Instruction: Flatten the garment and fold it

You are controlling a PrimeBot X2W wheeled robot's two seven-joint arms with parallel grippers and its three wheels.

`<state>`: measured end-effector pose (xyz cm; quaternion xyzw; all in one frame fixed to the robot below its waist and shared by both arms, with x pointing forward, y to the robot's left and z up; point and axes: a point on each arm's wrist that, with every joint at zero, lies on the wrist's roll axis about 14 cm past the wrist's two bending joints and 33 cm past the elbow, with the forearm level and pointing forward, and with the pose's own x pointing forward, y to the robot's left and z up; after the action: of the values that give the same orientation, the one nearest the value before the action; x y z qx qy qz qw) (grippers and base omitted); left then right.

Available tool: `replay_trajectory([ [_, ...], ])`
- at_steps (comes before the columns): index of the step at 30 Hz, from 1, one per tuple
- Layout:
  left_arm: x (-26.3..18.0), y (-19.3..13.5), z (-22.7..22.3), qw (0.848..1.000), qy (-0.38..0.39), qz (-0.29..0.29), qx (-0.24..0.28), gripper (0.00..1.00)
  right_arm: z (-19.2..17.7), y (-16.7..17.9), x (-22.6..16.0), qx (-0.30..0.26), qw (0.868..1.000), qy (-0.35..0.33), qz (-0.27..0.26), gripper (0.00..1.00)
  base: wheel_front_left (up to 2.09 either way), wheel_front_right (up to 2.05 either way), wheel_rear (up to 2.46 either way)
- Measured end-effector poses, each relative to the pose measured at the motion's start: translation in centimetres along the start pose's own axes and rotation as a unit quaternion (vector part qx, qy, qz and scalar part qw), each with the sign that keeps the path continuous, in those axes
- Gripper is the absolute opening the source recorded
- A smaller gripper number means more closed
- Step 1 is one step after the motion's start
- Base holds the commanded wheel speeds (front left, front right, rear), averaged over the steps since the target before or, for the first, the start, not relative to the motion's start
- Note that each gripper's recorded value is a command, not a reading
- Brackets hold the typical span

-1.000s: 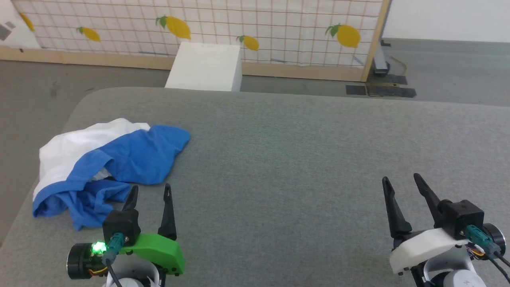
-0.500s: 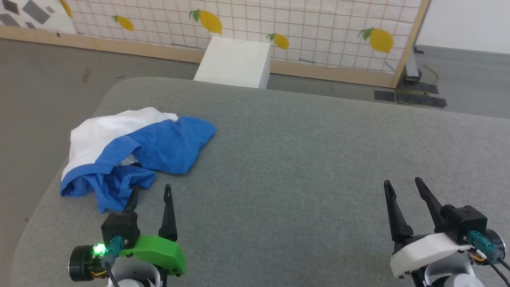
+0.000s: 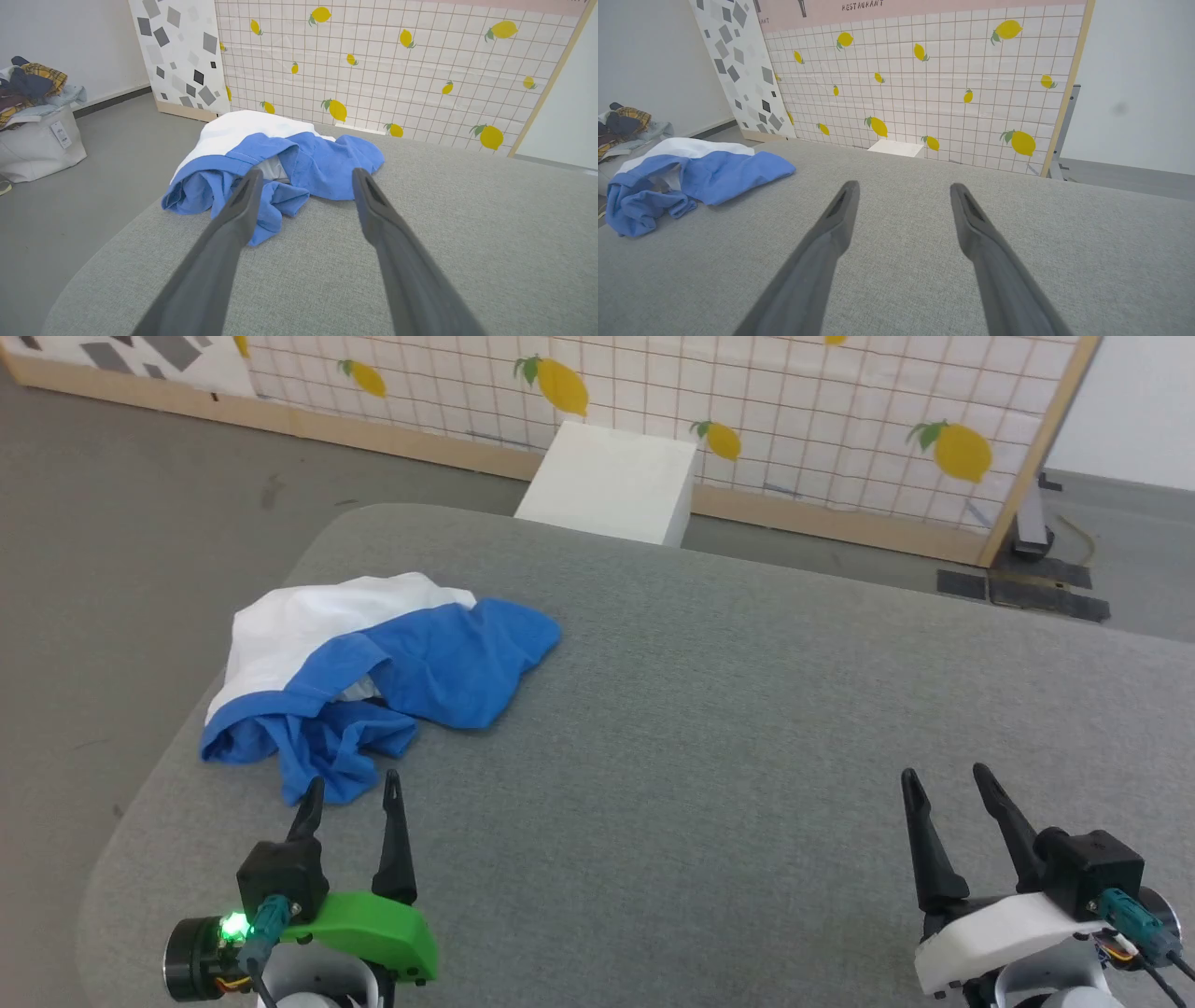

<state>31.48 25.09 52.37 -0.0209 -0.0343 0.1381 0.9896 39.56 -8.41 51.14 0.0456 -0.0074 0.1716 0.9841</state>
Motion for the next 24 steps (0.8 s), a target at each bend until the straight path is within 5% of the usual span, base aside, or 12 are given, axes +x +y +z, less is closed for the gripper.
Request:
replay_trajectory([
  [24,-2.9,3.8,-0.7,0.997,-0.004,0.072,-0.011,1.00,-1.5,3.3,1.6,0.016,0.999,0.006,0.051,1.00,0.00,0.00,0.00],
])
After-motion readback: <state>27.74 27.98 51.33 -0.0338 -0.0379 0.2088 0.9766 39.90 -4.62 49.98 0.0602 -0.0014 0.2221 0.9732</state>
